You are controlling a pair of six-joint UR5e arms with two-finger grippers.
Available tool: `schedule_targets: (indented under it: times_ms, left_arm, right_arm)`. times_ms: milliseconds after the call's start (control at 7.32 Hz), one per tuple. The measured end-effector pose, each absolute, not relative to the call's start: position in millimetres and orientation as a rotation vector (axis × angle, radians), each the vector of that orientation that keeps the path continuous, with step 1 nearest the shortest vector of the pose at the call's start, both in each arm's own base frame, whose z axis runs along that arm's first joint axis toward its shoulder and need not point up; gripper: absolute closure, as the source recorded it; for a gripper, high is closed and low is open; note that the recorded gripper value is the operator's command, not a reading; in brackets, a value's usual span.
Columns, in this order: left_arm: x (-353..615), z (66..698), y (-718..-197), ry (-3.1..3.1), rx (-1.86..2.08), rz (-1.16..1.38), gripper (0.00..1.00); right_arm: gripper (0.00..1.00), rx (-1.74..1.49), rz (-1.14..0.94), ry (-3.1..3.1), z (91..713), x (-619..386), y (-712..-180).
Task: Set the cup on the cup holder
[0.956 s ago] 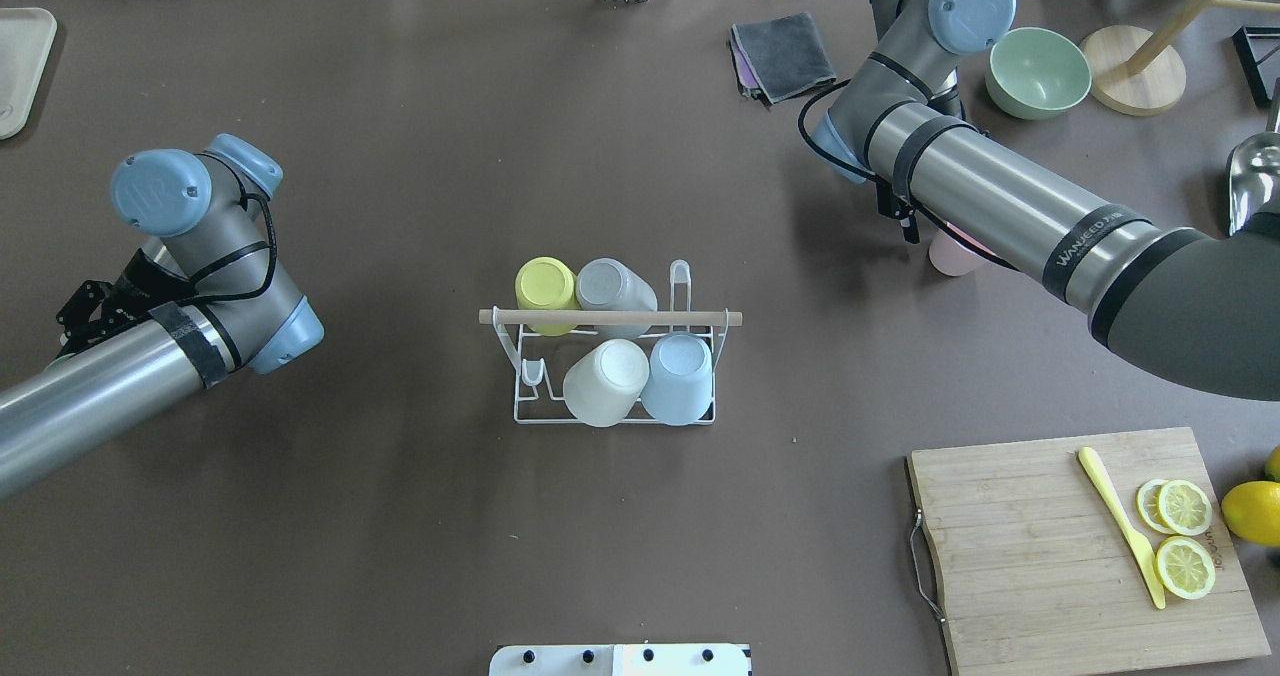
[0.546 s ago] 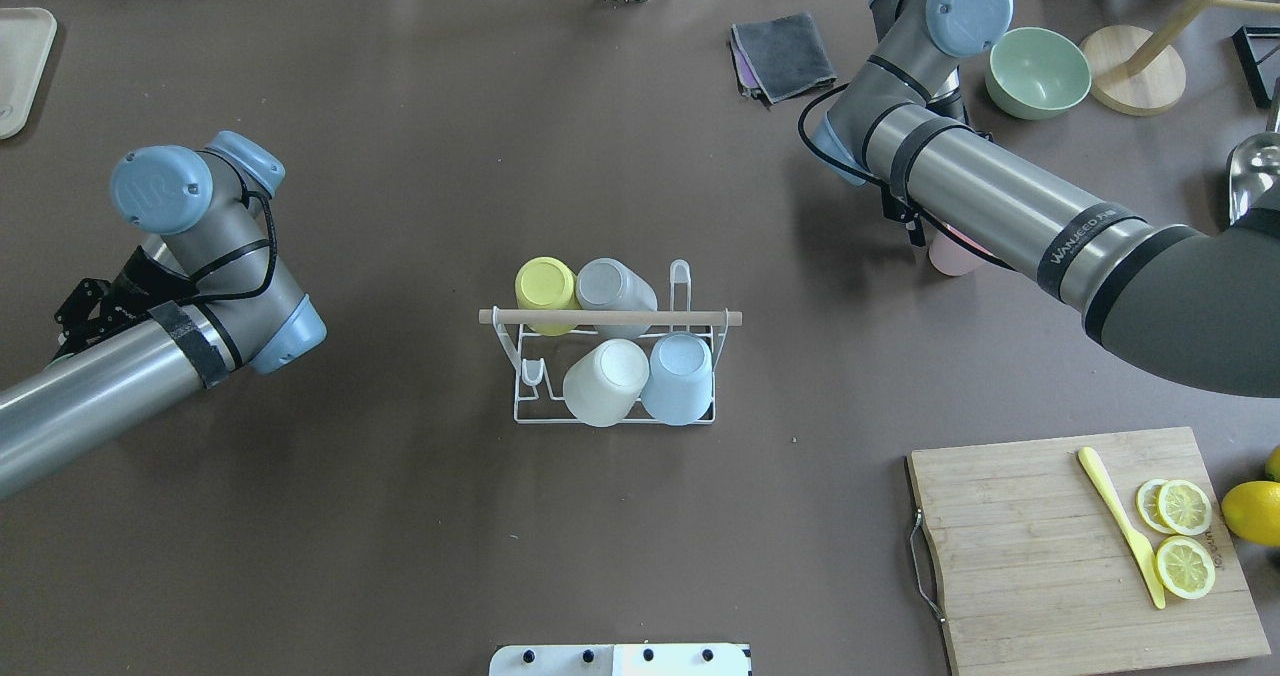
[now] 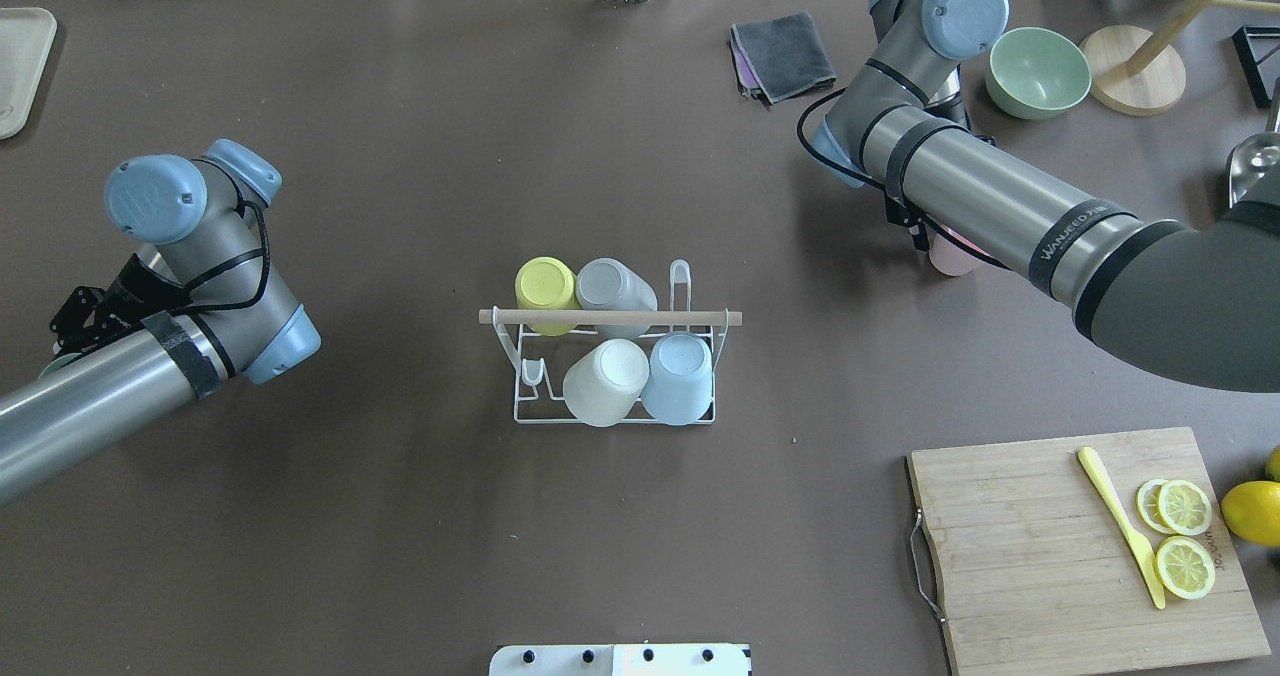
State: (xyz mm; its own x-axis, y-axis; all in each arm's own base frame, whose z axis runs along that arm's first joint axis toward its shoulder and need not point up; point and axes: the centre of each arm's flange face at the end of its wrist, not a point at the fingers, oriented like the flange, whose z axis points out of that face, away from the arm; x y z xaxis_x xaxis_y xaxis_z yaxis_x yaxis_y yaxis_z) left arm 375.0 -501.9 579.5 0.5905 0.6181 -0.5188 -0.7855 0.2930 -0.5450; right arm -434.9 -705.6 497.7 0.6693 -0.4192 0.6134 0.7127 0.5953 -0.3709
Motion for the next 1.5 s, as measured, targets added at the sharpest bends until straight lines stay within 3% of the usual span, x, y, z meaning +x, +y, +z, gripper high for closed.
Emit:
schedule_targets:
  times_ms: [273, 410, 1093, 1502]
  left_arm:
    - [376, 580, -501, 0.222, -0.858, 0.949, 0.78]
    - [376, 581, -501, 0.221, -0.858, 0.949, 0.89]
    - [345, 526, -518, 0.234, -0.6, 0.951, 0.89]
    - [314, 485, -485, 0.312, -0.225, 0.797, 0.89]
  right_arm:
    - [0.0, -0.656, -0.697, -0.502, 497, -436, -704]
    - [0.0, -0.662, -0.699, -0.501, 496, -436, -704]
    - [0.0, -0.688, -0.706, -0.477, 495, -438, -699]
    - [0.02, -0.692, -0.72, -0.467, 495, -438, -698]
